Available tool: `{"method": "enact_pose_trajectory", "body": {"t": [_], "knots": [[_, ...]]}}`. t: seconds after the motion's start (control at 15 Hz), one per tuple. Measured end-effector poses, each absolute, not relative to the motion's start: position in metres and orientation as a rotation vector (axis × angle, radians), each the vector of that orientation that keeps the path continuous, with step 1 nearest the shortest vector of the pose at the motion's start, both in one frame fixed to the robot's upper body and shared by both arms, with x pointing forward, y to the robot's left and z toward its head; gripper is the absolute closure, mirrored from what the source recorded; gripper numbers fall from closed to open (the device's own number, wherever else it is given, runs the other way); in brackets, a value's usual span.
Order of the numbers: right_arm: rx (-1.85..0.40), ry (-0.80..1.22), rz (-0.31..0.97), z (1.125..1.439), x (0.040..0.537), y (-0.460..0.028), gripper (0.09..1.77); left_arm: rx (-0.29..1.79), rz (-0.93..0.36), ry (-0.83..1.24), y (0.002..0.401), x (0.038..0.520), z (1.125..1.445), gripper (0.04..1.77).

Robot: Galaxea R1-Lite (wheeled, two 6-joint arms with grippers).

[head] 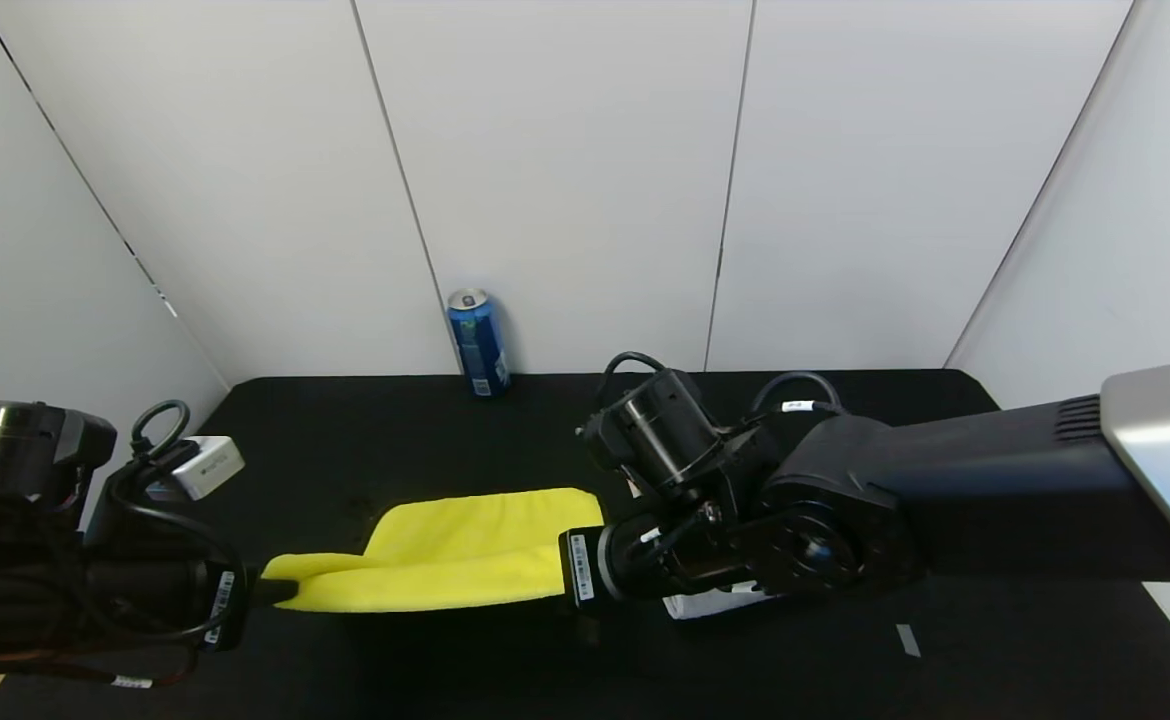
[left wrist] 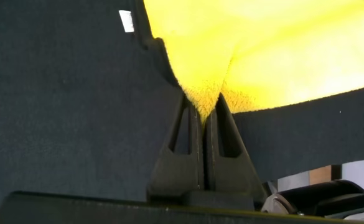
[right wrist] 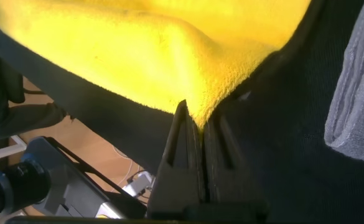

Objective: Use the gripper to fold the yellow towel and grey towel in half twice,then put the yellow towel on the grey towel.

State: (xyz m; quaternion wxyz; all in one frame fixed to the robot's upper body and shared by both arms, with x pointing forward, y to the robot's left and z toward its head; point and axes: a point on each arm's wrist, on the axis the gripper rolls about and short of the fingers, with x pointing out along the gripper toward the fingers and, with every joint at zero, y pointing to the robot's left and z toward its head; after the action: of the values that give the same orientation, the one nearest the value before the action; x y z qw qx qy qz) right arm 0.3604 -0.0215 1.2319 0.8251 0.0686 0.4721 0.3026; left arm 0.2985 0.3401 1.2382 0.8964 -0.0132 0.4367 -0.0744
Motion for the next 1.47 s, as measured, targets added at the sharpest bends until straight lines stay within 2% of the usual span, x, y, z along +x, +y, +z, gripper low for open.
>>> {"method": "enact_pose_trajectory", "body": {"t": [0.07,0.2,0.33,0.8,1.47], "knots": [[0.146,1.003,0.642,1.232,0.36,-0.022,1.72,-0.032,-0.252,0.857,0.343,0.308,1.252,1.69],[0.147,1.003,0.643,1.232,0.36,-0.022,1.72,-0.03,-0.252,0.847,0.343,0.307,1.254,1.69],[0.166,0.982,0.638,1.247,0.368,-0.022,1.72,-0.03,-0.252,0.847,0.343,0.307,1.254,1.69],[0.168,0.978,0.641,1.249,0.367,-0.023,1.72,-0.03,-0.252,0.85,0.343,0.311,1.252,1.69],[0.19,0.966,0.626,1.242,0.394,-0.02,1.72,-0.025,-0.255,0.884,0.346,0.338,1.243,1.69]]}}
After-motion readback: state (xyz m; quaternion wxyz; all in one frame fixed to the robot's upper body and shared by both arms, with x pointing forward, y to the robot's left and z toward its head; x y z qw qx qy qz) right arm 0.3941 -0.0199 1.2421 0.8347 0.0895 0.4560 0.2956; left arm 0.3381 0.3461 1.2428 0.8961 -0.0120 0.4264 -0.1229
